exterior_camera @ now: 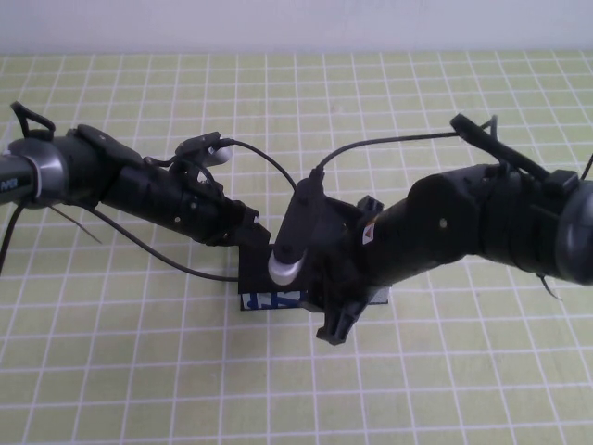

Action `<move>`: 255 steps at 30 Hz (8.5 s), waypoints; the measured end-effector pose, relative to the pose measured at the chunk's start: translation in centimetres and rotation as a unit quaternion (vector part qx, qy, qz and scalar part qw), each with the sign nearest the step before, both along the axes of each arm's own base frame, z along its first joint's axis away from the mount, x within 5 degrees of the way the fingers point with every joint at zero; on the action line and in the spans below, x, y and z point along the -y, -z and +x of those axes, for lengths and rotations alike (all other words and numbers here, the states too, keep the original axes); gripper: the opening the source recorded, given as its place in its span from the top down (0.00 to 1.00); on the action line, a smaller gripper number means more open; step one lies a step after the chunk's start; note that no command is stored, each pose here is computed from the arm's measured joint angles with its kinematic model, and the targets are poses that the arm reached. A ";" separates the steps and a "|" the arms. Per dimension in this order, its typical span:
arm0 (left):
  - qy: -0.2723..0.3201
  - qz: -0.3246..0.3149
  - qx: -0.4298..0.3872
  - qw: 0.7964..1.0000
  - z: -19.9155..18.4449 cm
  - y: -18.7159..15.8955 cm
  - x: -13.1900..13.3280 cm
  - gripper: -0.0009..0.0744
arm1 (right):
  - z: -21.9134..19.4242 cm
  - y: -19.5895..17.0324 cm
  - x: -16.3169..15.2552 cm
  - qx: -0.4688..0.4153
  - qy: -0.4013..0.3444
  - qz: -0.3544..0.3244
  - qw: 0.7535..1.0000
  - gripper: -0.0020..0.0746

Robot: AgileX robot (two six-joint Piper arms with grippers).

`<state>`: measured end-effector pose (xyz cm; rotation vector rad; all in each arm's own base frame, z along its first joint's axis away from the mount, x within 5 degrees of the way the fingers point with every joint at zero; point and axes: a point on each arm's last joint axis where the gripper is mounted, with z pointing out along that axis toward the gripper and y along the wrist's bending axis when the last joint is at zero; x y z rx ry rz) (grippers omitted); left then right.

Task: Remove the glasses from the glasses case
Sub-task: Pick up the glasses from the glasses case, then place the glasses on the table

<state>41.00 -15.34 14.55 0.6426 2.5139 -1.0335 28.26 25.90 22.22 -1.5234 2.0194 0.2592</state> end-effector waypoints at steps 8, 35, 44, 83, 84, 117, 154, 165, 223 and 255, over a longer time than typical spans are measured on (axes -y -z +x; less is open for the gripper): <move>0.000 0.000 0.000 1.000 0.0 0.0 0.0 0.99 | 1.2 1.7 -0.7 0.065 -0.046 -0.025 0.997 0.53; 0.006 -0.001 0.000 1.000 0.0 -0.2 0.0 0.99 | 1.8 0.1 -0.8 0.145 -0.050 -0.016 0.988 0.96; -0.024 -0.006 0.061 0.998 0.3 -5.6 -3.6 0.99 | 1.9 -0.1 -0.9 0.147 -0.039 -0.005 0.988 0.97; 0.182 -0.080 0.243 0.950 -6.0 -1.4 -3.0 0.99 | 2.0 -0.3 -0.9 0.149 -0.027 0.006 0.989 0.98; 0.179 -0.081 0.246 0.949 -5.9 -1.4 -3.1 0.99 | 2.0 -0.3 -0.9 0.148 -0.026 0.007 0.989 0.98; 0.165 -0.095 0.212 0.959 -5.7 0.4 -3.7 0.99 | -0.9 0.2 -1.6 -0.145 0.167 0.110 0.969 0.98; 0.169 -0.098 0.199 0.960 -5.8 0.5 -3.7 0.99 | 9.5 -0.4 0.8 -0.194 0.226 0.072 0.952 0.99; 0.166 -0.102 0.193 0.962 -5.9 0.5 -3.8 0.99 | 5.2 -2.4 -1.4 -0.171 0.030 -0.018 0.985 0.71; 0.122 -0.101 0.285 0.945 -7.7 -10.3 -4.2 0.99 | 5.0 -10.0 3.3 -0.106 0.196 -0.014 0.975 0.92; 0.094 -0.080 0.283 0.951 -8.0 -11.4 -4.5 0.99 | 3.5 3.2 14.2 -0.230 0.499 0.117 0.827 0.59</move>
